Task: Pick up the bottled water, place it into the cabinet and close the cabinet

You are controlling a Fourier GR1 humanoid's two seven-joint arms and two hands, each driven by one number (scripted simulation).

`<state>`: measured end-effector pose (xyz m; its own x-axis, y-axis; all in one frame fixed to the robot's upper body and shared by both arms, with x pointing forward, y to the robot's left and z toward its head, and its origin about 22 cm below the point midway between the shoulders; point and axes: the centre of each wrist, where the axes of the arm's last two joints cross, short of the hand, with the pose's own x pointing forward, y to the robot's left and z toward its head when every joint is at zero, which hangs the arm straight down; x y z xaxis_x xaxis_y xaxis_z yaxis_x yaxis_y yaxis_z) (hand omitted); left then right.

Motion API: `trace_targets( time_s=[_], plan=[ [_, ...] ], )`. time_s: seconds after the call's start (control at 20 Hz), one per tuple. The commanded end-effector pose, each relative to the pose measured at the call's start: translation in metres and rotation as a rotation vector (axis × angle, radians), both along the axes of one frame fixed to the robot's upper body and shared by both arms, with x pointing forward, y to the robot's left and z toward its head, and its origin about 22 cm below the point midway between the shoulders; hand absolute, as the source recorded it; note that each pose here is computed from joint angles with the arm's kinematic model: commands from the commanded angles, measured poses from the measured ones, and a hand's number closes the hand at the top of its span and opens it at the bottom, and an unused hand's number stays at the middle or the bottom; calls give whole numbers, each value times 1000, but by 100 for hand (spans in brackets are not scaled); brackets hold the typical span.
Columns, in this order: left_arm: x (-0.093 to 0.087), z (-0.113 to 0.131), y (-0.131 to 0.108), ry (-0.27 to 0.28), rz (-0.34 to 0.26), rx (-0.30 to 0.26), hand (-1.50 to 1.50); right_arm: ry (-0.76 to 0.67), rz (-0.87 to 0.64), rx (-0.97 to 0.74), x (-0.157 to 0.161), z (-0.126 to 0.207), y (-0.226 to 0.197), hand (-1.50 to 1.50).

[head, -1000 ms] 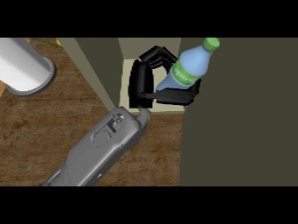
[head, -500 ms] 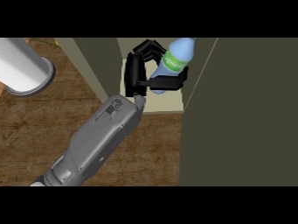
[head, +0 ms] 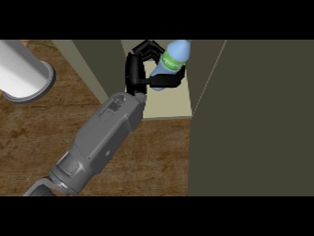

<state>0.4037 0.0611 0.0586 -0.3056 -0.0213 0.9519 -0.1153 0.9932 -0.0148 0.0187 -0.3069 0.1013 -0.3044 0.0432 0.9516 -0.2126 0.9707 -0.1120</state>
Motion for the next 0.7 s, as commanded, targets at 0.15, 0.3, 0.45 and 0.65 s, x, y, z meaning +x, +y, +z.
trace_targets(
  time_s=[0.15,0.3,0.45,0.65],
  plan=[
    [20,4,3,12,34,184,-150,-67,16,72,-4,17,13,-150],
    [30,17,0,34,49,220,-150,-47,24,61,-4,6,7,-150],
    [33,14,7,15,73,247,-150,-61,29,53,0,13,7,-150],
    [39,22,15,42,45,198,-150,-67,49,39,9,16,4,-150]
  ],
)
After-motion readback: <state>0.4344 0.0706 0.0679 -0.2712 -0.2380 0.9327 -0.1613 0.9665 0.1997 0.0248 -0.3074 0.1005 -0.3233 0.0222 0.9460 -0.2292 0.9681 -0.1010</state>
